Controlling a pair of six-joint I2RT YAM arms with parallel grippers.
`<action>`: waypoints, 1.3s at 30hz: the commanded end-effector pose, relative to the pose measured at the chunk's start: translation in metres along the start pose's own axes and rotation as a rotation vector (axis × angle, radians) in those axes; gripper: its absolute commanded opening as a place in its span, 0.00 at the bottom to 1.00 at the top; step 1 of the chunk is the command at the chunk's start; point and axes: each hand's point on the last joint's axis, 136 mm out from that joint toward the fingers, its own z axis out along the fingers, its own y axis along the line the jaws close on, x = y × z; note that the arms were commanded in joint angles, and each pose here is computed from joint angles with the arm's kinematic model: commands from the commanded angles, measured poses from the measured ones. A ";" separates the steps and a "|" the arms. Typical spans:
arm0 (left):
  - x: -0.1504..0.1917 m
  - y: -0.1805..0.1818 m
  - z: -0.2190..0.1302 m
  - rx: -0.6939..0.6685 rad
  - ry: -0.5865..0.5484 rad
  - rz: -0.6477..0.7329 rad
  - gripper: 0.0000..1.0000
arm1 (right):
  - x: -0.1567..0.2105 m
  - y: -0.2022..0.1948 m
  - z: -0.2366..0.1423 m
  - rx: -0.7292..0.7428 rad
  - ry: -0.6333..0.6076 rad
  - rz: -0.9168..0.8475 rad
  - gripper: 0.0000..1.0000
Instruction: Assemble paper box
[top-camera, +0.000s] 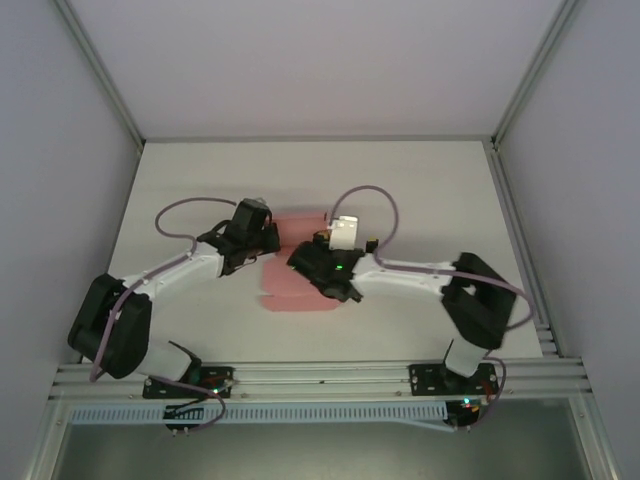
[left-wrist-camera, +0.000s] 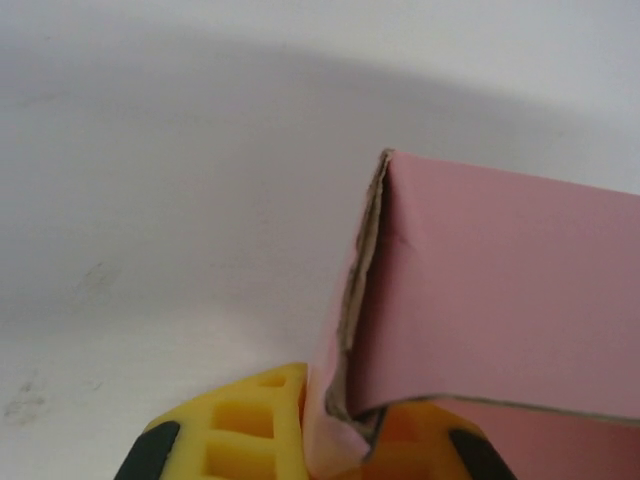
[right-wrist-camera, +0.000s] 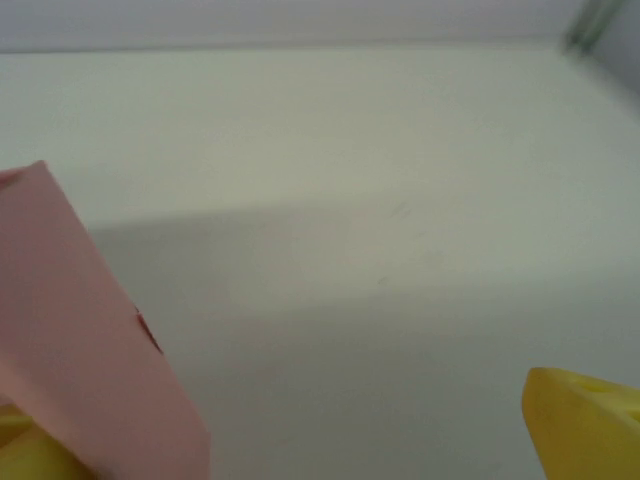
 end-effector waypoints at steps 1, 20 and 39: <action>-0.027 0.040 -0.004 -0.155 -0.087 -0.043 0.00 | -0.023 0.052 -0.004 -0.379 0.024 0.066 0.99; -0.025 -0.024 -0.008 0.175 0.093 0.926 0.00 | -0.035 0.029 -0.075 -0.811 0.297 0.191 0.99; 0.009 -0.069 0.056 -0.249 0.478 1.920 0.00 | -0.008 -0.100 -0.056 -0.455 0.286 0.499 1.00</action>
